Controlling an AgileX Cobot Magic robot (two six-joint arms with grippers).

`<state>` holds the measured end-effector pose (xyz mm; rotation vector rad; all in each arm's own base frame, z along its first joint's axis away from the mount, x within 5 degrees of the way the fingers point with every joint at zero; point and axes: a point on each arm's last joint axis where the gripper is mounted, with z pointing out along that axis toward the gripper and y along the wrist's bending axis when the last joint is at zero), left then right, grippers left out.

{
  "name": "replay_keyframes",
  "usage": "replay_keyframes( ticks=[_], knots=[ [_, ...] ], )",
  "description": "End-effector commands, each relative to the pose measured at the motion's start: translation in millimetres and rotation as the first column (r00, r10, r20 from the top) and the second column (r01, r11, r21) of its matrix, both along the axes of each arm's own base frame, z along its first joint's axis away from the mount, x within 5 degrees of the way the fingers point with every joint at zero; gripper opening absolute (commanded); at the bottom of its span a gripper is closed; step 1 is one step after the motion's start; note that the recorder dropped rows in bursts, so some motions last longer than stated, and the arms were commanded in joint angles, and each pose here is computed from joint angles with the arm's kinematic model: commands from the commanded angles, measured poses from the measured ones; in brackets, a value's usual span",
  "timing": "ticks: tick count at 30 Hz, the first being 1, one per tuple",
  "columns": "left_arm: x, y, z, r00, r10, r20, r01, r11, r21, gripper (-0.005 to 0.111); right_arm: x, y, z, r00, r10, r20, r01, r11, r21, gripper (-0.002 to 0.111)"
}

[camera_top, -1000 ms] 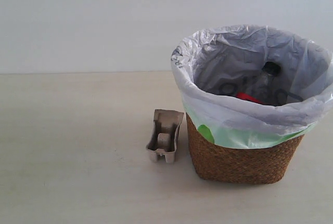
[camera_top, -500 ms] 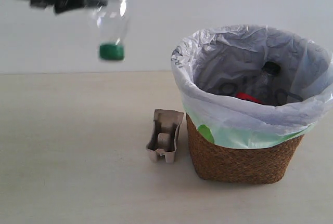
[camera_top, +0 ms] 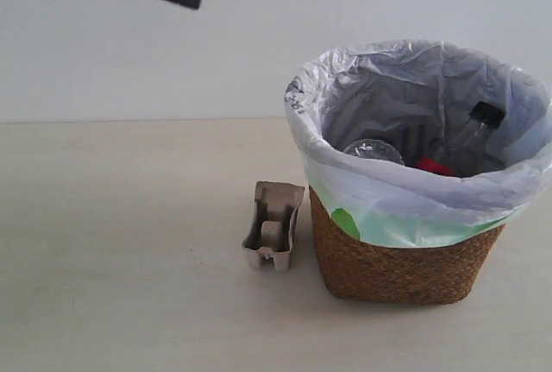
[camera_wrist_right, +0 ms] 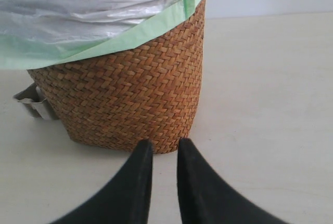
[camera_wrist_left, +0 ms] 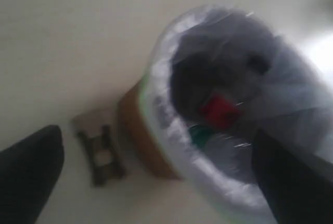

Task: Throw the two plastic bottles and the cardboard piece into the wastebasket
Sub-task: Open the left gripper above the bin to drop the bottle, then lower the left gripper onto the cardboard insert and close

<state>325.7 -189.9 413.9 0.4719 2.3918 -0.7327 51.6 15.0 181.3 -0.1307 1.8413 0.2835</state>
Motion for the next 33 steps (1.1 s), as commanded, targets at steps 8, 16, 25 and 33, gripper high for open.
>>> replay_keyframes(
  ticks=[8,16,25,33],
  knots=[
    [7.3,41.3,-54.8,0.988,0.153,-0.035,-0.114,0.852,0.511,0.085,-0.2,0.0,1.0,1.0,0.001,0.011,-0.001,1.0,0.004,0.013],
    [6.2,40.7,-122.0,0.985,0.15,-0.088,-0.082,0.844,0.529,0.085,-0.2,0.0,1.0,1.0,0.001,0.011,-0.001,1.0,0.004,0.013],
    [6.5,31.3,-166.2,0.983,0.167,-0.083,-0.12,0.907,0.405,0.085,-0.2,0.0,1.0,1.0,0.001,0.011,-0.001,1.0,0.004,0.013],
    [20.7,11.4,-216.4,0.976,0.118,-0.183,-0.051,0.942,0.332,0.085,-0.2,0.0,1.0,1.0,0.001,0.011,-0.001,1.0,0.004,0.013]
  ],
)
